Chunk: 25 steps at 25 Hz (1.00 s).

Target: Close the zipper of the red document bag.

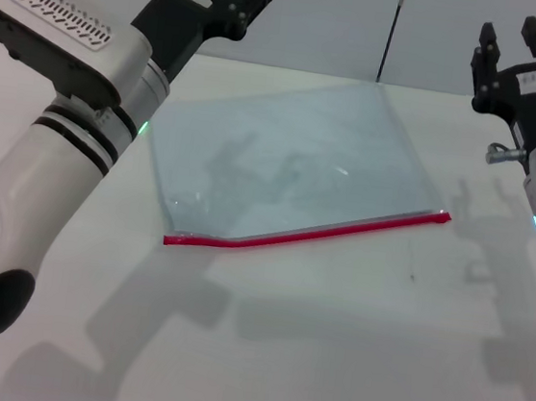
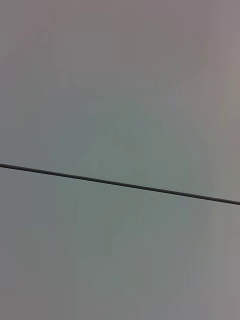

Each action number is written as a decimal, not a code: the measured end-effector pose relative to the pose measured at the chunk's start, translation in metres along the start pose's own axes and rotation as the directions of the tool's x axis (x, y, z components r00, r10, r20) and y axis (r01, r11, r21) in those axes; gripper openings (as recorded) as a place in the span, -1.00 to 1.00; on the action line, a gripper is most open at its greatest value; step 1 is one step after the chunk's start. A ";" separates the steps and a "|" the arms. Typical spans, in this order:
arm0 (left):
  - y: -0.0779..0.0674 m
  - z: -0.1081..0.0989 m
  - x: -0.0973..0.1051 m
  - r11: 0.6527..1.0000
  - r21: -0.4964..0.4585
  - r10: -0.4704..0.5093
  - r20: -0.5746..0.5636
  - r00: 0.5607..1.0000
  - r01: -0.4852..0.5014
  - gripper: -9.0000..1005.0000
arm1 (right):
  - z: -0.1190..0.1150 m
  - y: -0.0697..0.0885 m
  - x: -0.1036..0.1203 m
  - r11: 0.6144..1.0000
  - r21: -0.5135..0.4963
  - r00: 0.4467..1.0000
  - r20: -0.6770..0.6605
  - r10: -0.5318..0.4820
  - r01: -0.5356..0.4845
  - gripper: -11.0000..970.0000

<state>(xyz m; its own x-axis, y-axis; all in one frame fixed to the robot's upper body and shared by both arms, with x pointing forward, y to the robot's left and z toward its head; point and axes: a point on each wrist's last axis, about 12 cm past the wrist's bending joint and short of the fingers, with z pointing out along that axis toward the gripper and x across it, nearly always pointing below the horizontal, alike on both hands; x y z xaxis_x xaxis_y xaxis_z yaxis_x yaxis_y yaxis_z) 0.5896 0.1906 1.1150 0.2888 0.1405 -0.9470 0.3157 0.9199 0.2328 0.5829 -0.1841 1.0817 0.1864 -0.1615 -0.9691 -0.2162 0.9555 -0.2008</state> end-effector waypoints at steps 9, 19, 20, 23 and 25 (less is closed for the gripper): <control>-0.003 0.004 -0.003 1.000 0.007 0.000 0.014 1.000 0.000 0.43 | 0.002 -0.007 -0.003 0.993 0.056 0.994 0.029 0.102 -0.104 -0.10; -0.006 0.019 -0.020 1.000 0.010 0.003 0.112 0.994 -0.004 0.43 | 0.015 -0.009 -0.017 0.978 0.112 0.982 0.094 0.164 -0.174 -0.10; -0.006 0.021 -0.020 1.000 0.012 0.003 0.115 0.993 -0.005 0.43 | 0.016 -0.009 -0.020 0.978 0.113 0.981 0.108 0.163 -0.175 -0.10; -0.011 0.026 -0.024 1.000 0.028 0.002 0.129 0.992 -0.005 0.43 | 0.019 -0.009 -0.025 0.977 0.116 0.977 0.143 0.161 -0.178 -0.10; -0.013 0.029 -0.027 0.999 0.038 0.000 0.137 0.991 -0.005 0.43 | 0.021 -0.010 -0.028 0.975 0.117 0.972 0.163 0.167 -0.187 -0.10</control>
<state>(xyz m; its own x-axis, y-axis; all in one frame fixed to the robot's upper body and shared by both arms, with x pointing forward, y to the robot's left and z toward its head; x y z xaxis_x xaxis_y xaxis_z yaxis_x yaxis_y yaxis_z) 0.6039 0.1644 1.1434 0.4095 0.0893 -0.9079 0.3479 0.9047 0.2459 0.5994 -0.1837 1.1142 0.3014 0.0424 -0.9526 -0.1332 0.9911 0.0020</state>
